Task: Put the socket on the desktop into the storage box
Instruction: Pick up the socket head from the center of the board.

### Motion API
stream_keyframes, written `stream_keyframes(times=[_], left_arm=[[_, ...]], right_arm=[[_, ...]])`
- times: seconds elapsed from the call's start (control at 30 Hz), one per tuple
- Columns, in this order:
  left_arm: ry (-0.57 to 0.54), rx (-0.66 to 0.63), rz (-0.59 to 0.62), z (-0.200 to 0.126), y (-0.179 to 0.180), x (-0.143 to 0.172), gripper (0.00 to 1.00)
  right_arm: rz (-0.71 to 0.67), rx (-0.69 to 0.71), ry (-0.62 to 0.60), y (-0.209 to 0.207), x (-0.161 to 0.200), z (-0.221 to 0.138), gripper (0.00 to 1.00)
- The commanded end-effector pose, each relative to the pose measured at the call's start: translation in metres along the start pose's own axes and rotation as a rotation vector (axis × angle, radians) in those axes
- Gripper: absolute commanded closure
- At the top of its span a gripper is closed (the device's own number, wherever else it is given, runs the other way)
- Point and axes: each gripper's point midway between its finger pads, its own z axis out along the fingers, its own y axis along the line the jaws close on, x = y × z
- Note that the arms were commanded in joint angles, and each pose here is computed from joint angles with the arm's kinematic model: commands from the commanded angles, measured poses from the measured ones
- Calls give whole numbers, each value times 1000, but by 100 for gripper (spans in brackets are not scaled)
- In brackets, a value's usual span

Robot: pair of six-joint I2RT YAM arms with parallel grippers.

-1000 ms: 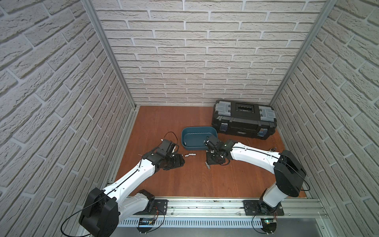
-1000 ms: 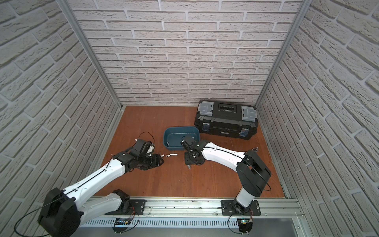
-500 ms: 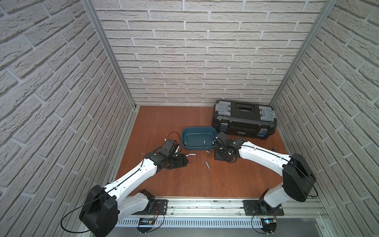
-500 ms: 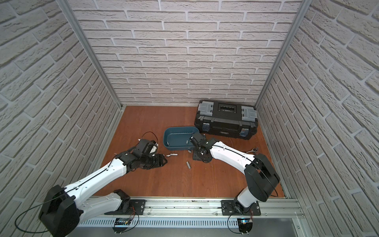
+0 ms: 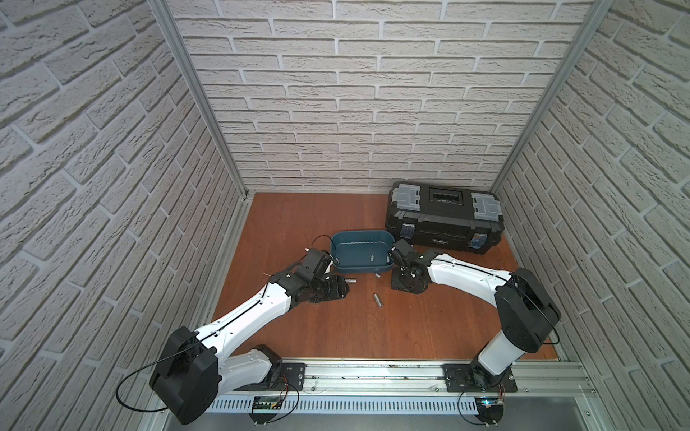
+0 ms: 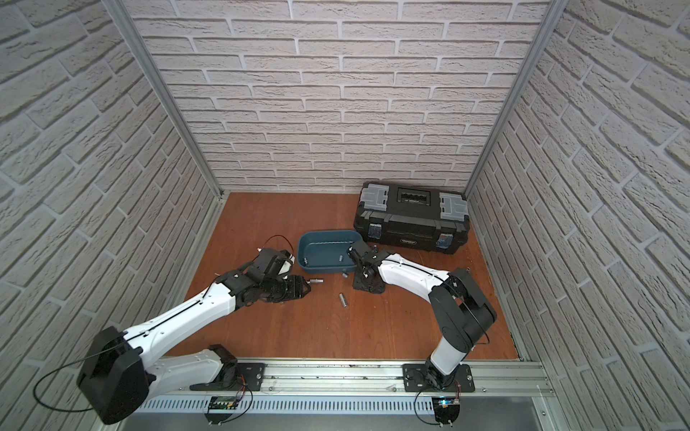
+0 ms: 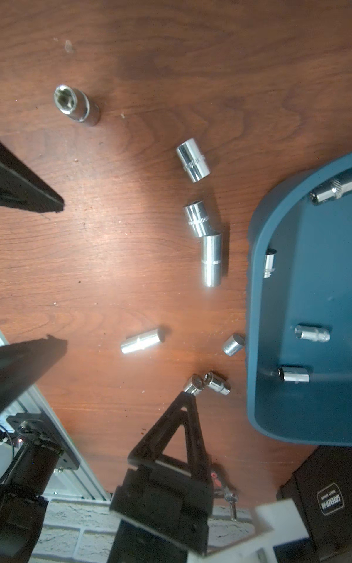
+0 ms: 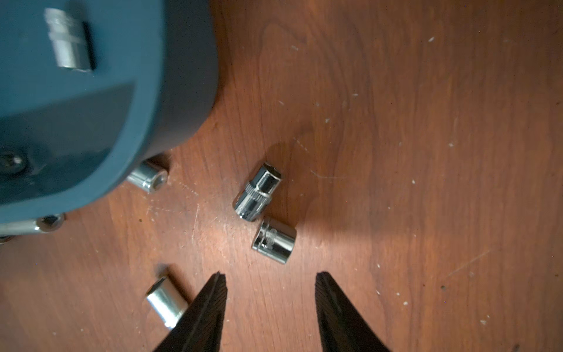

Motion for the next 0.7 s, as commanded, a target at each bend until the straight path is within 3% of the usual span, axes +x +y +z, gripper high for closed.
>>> stream_keyframes(times=[0.0,0.67], left_arm=[[-28,16,1,0,-6,-7,30],[-17,6,-19,8,-1,-4,30]], right_arm=[[49,-14,-44,7,-14,-2,48],[83,43,-39,3,-18,14,59]])
